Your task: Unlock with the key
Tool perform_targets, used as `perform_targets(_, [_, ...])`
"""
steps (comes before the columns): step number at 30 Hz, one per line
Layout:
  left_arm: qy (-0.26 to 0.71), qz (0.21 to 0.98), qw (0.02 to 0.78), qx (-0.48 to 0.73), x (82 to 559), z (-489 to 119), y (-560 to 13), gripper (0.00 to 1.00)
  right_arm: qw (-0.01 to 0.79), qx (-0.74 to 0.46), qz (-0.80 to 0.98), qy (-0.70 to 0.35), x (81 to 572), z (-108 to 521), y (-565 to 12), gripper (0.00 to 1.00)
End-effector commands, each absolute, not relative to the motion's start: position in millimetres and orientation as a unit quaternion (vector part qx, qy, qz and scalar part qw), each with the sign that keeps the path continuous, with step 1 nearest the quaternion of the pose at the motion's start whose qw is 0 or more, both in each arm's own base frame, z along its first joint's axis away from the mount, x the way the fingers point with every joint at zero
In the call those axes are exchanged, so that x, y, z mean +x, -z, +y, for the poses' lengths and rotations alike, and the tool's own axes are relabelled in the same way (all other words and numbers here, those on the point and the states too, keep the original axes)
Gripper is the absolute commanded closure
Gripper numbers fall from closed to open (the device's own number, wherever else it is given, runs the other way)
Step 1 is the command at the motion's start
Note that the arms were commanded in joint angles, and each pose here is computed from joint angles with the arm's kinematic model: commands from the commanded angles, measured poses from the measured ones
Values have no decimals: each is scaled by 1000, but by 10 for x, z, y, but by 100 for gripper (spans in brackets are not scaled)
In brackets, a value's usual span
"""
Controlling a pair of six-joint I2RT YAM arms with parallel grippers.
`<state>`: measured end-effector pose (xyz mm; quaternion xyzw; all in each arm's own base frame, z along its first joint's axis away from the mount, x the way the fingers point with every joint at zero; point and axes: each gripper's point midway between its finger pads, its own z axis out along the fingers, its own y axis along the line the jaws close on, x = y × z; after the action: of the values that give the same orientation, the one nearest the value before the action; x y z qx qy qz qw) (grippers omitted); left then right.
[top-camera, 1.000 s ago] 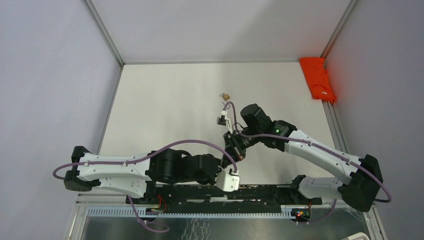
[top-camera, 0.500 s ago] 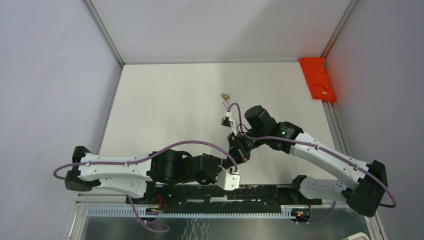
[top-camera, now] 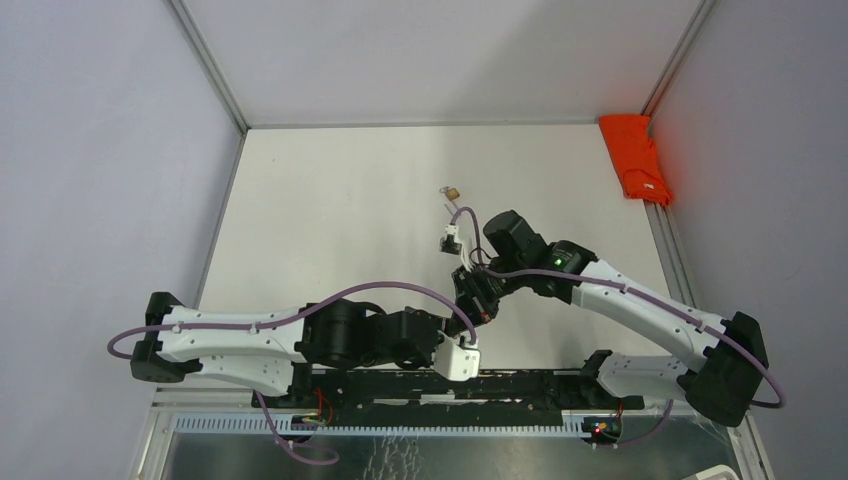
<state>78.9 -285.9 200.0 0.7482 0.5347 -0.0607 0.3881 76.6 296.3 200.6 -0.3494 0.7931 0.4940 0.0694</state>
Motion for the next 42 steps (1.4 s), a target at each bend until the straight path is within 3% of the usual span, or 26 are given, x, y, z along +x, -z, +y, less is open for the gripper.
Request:
perform_targets(1, [79,530,426,729,800,-2993,-2229,98,106,-355,786,-495,923,3009,-2124,100])
perform_targets(20, [73,530,424,731,811,-3000,-2192,98,154,-359,786,-479,1038,2962,-2436,100])
perform_targets(42, [70,530,422,732,816,-3032,-2198,98,102,-367,782,-493,789,2978,-2135,100])
